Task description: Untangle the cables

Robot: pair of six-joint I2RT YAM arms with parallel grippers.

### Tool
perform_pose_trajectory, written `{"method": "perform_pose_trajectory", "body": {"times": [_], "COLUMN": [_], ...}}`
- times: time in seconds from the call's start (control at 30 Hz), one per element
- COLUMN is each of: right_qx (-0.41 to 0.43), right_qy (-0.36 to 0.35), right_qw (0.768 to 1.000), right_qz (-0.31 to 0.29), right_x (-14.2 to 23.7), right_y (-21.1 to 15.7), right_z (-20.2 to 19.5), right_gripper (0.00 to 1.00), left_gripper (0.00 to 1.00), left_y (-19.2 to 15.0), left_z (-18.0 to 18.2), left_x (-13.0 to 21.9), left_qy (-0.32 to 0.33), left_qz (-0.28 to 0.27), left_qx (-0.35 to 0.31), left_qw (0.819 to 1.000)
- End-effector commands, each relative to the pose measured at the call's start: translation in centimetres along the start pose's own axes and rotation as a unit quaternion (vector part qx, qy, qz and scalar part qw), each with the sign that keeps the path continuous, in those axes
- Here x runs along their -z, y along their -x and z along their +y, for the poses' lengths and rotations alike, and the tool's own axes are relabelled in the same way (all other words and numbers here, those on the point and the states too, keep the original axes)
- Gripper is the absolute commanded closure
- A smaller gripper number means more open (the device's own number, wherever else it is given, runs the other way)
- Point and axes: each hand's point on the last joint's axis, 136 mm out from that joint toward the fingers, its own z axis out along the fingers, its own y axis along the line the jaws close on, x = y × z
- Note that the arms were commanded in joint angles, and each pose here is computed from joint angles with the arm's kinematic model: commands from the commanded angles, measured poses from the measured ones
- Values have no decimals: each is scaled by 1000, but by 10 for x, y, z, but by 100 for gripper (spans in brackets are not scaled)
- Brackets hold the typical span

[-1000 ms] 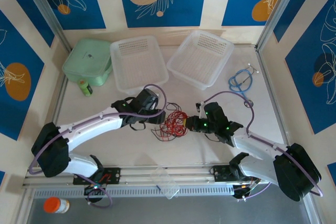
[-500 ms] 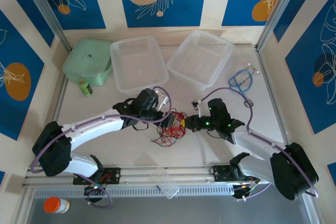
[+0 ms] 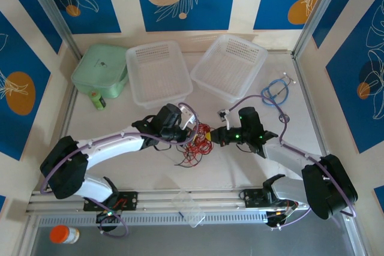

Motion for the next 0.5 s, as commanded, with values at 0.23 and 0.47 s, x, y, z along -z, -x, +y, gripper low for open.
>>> {"method": "perform_pose_trajectory", "body": {"times": [0.23, 0.47], "right_qx": [-161, -306], "right_qy": [-180, -233], "right_qw": [970, 923], "right_qz": [-8, 10], "right_x": [25, 29], "right_y": [11, -15], "right_z": [-30, -20], "right_gripper": [20, 21], "left_gripper": [100, 100], "left_y": [15, 15], "left_z": [29, 45], "left_x": [32, 38], "left_qy": [104, 146], "left_qz": [-56, -72], "left_qx": [33, 64], "left_qw": [992, 985]}}
